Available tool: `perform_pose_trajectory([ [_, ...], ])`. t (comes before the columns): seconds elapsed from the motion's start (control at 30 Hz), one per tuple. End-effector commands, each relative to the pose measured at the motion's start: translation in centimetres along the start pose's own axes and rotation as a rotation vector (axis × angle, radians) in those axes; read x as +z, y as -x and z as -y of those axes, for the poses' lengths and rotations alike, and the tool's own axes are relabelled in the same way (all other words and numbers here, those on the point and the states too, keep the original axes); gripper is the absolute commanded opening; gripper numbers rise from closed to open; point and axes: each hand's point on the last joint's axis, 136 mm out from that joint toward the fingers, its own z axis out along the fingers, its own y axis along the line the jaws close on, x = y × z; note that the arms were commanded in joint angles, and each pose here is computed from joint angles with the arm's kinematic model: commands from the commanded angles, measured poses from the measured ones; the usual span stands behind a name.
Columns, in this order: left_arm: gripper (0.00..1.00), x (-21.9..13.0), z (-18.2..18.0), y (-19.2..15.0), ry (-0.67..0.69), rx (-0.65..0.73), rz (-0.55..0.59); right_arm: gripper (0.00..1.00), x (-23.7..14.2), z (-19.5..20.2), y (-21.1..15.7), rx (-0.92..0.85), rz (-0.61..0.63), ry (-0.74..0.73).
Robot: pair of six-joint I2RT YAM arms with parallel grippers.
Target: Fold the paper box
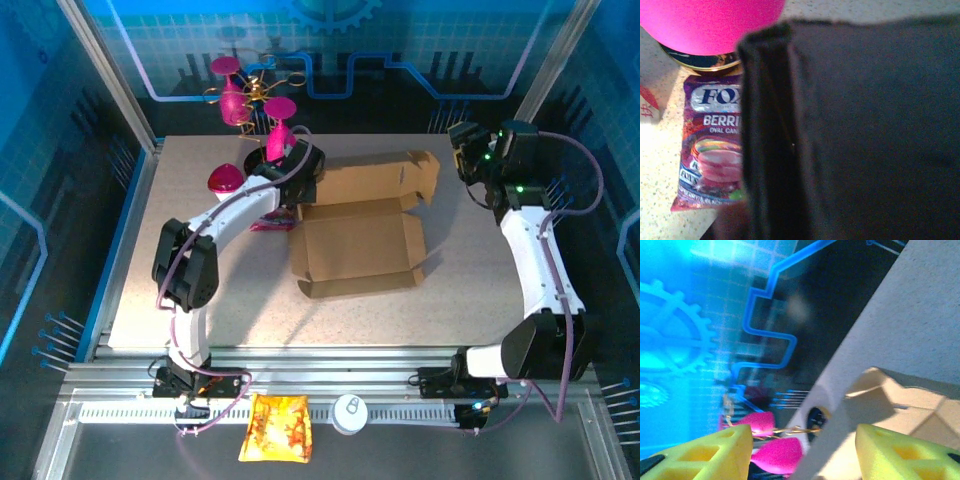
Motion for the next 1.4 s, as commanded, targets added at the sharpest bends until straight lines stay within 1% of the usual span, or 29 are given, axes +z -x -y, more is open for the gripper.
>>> perform_pose_trajectory([
  [0.0,0.00,-3.2,0.8,-1.4,-0.088,-0.025,-0.108,0.54,0.5,3.7,-2.8,-0.080,-0.159,-0.185],
  [0.13,0.00,-4.1,1.1,-1.4,-0.111,-0.033,-0.126,0.57,1.5,2.4,-4.8,-0.184,-0.227,-0.228],
  [0.3,0.00,-5.0,1.5,-1.0,-0.133,-0.031,-0.131,0.60,4.0,3.4,-5.4,-0.223,-0.290,-0.260],
  [0.4,0.00,-5.3,1.7,-0.9,-0.142,-0.032,-0.140,0.62,4.4,3.6,-6.5,-0.206,-0.361,-0.278],
  [0.5,0.00,-5.4,2.0,-1.0,-0.148,-0.027,-0.146,0.63,4.1,3.3,-7.3,-0.232,-0.355,-0.271],
  [0.67,0.00,-5.5,2.5,-1.0,-0.152,-0.011,-0.145,0.60,4.9,4.1,-8.2,-0.197,-0.381,-0.261],
  [0.77,0.00,-5.6,2.6,-1.0,-0.148,0.002,-0.147,0.59,5.0,3.2,-8.2,-0.199,-0.384,-0.234],
  [0.83,0.00,-5.5,2.5,-0.9,-0.142,0.003,-0.148,0.62,4.7,2.6,-8.2,-0.197,-0.392,-0.223],
  [0.9,0.00,-5.5,2.5,-0.8,-0.139,0.001,-0.144,0.65,3.8,2.5,-8.3,-0.196,-0.403,-0.248],
  [1.07,0.00,-5.6,2.4,-0.3,-0.128,-0.001,-0.129,0.70,0.1,2.9,-7.3,-0.214,-0.344,-0.307],
  [1.13,0.00,-5.6,2.5,-0.1,-0.132,-0.001,-0.124,0.71,-0.8,2.6,-6.9,-0.218,-0.315,-0.288],
  [1.23,0.00,-5.6,2.5,-0.2,-0.128,0.003,-0.127,0.72,-1.4,1.5,-6.3,-0.221,-0.279,-0.255],
  [1.37,0.00,-5.5,2.4,-0.3,-0.119,0.003,-0.129,0.68,-0.8,0.1,-5.8,-0.228,-0.260,-0.242],
])
